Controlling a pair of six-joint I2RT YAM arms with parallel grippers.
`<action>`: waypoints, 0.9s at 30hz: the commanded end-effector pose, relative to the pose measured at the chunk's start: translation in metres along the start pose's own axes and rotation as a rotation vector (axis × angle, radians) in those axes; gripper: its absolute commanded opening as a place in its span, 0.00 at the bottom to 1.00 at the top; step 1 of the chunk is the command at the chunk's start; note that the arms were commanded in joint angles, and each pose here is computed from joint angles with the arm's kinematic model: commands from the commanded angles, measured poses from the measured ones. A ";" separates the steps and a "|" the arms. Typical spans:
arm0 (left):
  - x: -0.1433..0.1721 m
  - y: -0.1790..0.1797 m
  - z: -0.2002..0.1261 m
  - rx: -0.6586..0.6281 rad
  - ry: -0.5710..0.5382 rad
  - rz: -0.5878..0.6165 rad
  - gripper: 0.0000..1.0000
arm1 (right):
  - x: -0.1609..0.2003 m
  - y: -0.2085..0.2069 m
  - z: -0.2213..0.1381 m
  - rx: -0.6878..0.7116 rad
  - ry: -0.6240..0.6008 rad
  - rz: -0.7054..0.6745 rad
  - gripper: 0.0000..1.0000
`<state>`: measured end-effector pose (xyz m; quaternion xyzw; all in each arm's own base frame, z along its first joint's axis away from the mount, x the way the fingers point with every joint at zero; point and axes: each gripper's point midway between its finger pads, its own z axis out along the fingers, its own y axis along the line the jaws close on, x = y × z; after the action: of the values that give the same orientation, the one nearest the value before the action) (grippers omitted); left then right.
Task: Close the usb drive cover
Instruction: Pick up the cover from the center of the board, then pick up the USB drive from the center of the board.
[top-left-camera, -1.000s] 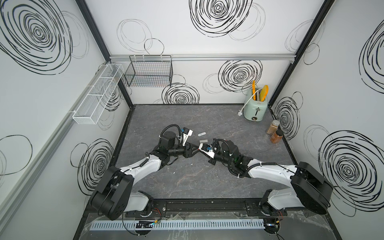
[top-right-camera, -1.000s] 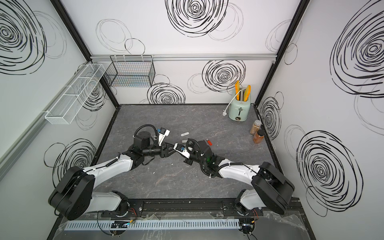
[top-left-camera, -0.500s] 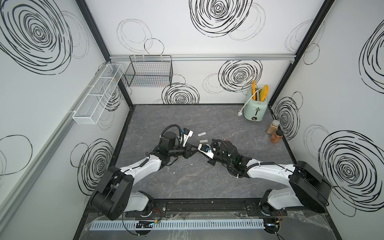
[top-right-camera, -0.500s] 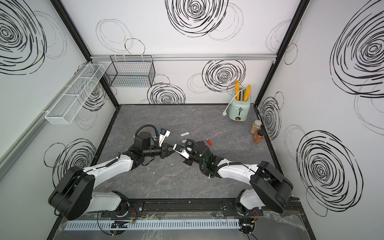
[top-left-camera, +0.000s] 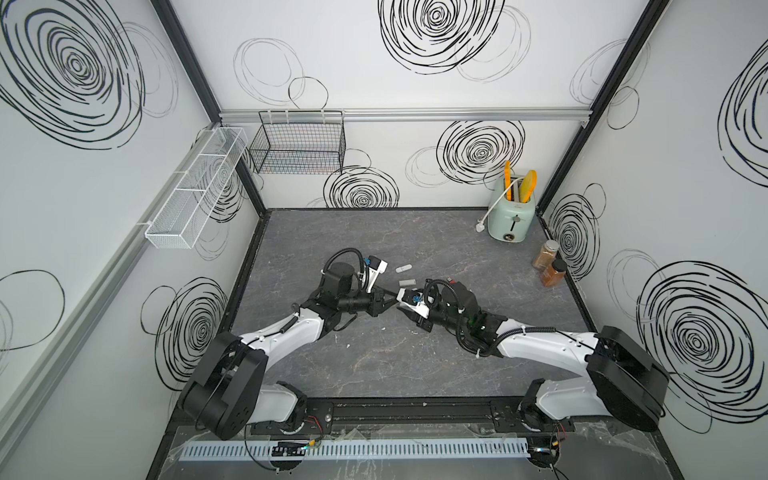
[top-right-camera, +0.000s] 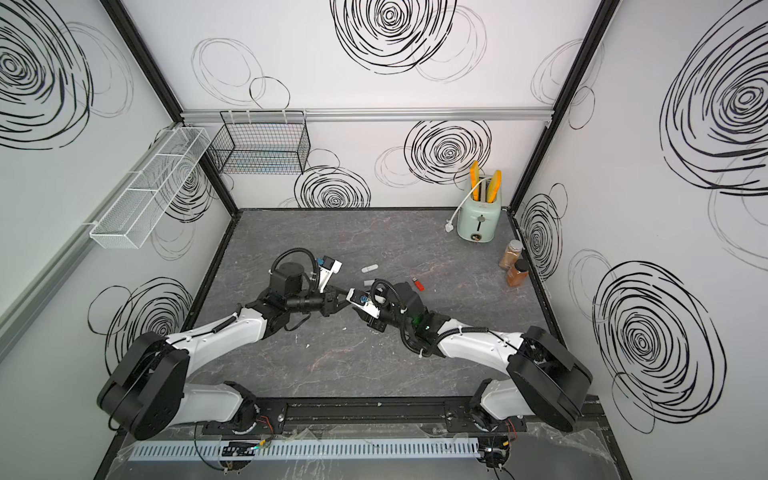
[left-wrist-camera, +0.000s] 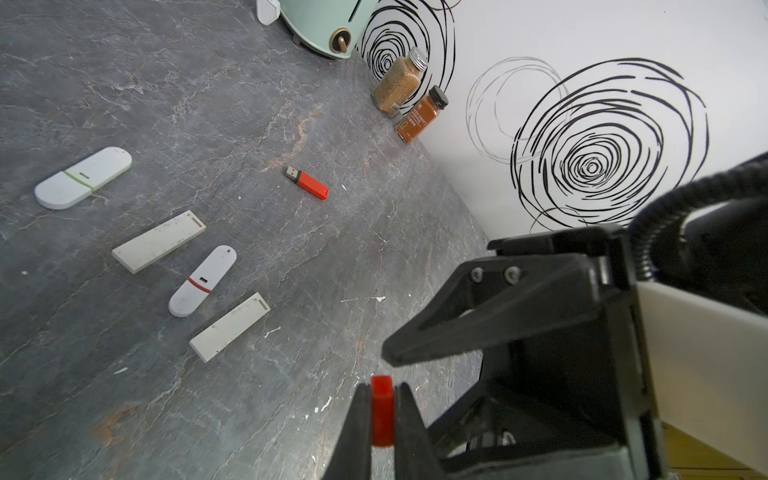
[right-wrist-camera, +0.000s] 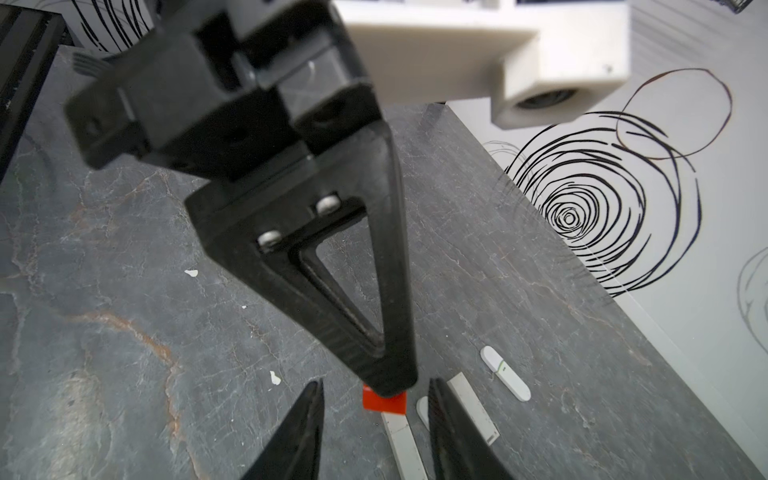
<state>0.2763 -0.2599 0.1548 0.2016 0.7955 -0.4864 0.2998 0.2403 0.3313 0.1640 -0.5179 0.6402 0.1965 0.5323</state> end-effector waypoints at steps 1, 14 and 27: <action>-0.013 0.000 0.001 0.001 -0.015 0.020 0.00 | 0.006 -0.004 -0.015 0.006 0.029 0.052 0.50; -0.010 0.011 0.006 -0.048 0.018 0.004 0.00 | 0.074 -0.097 -0.052 0.251 0.354 0.408 0.67; -0.009 0.014 0.008 -0.063 0.038 0.008 0.00 | 0.156 -0.161 -0.067 0.362 0.596 0.740 0.65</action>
<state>0.2873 -0.2589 0.1392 0.1908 0.8215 -0.4613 0.2756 0.3674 0.1454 0.1079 -0.2029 0.9111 0.0923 0.3467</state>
